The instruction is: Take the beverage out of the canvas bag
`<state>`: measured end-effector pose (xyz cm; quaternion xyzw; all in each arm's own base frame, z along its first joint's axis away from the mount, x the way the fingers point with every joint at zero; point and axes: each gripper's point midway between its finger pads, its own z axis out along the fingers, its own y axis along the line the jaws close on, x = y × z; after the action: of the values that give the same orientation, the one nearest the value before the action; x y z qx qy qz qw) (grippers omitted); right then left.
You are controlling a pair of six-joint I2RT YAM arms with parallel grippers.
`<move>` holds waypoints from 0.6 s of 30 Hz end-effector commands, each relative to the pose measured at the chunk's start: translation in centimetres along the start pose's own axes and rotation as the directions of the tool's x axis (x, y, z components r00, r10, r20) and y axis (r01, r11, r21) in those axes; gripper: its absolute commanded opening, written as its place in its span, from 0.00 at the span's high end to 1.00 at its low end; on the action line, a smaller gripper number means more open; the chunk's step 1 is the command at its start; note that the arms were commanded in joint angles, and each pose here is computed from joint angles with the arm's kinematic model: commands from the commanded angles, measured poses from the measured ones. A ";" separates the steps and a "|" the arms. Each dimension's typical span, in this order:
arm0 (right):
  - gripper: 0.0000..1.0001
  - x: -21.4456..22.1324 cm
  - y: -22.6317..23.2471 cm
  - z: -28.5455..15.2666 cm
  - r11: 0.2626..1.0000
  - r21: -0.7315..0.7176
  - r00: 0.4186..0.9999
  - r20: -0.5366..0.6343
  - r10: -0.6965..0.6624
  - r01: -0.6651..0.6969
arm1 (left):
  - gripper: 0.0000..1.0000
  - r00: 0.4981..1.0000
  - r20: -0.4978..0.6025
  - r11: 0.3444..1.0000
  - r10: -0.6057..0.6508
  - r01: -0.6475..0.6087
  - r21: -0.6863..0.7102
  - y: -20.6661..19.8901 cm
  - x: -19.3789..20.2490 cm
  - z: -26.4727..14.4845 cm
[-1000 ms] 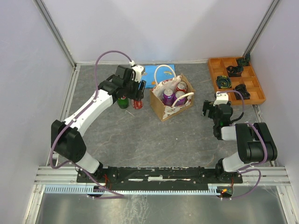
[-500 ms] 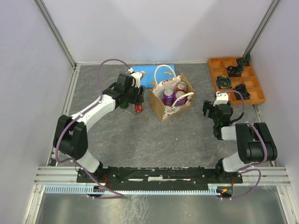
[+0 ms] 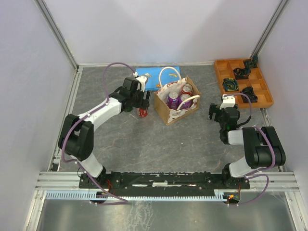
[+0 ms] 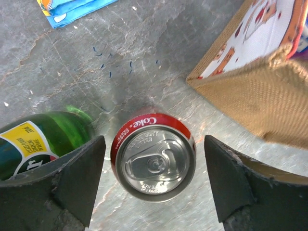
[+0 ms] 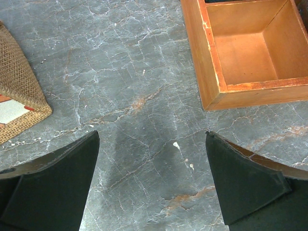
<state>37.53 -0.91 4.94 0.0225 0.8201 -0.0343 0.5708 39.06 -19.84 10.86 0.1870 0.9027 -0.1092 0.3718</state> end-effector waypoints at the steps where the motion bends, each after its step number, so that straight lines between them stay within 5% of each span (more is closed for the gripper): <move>1: 0.01 -2.2 0.1 0.5 1.000 -0.006 0.998 0.068 0.003 -0.002 | 0.01 0.994 0.104 0.999 -0.037 0.040 -0.020 0.3 -3.0 -0.2; 9: 0.01 -2.2 0.1 0.5 1.000 -0.005 0.998 0.067 0.003 -0.002 | 0.01 0.990 0.139 0.999 -0.033 0.033 0.003 -0.2 -4.8 -1.7; 18: 0.01 -2.2 0.1 0.5 1.000 -0.007 0.998 0.068 0.003 -0.002 | 0.01 0.906 0.408 0.969 0.108 -0.187 0.158 -4.6 -14.6 -10.2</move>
<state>37.53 -0.91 4.94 0.0225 0.8201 -0.0343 0.5708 40.28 -21.76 17.77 0.1994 0.8661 -0.1536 0.4318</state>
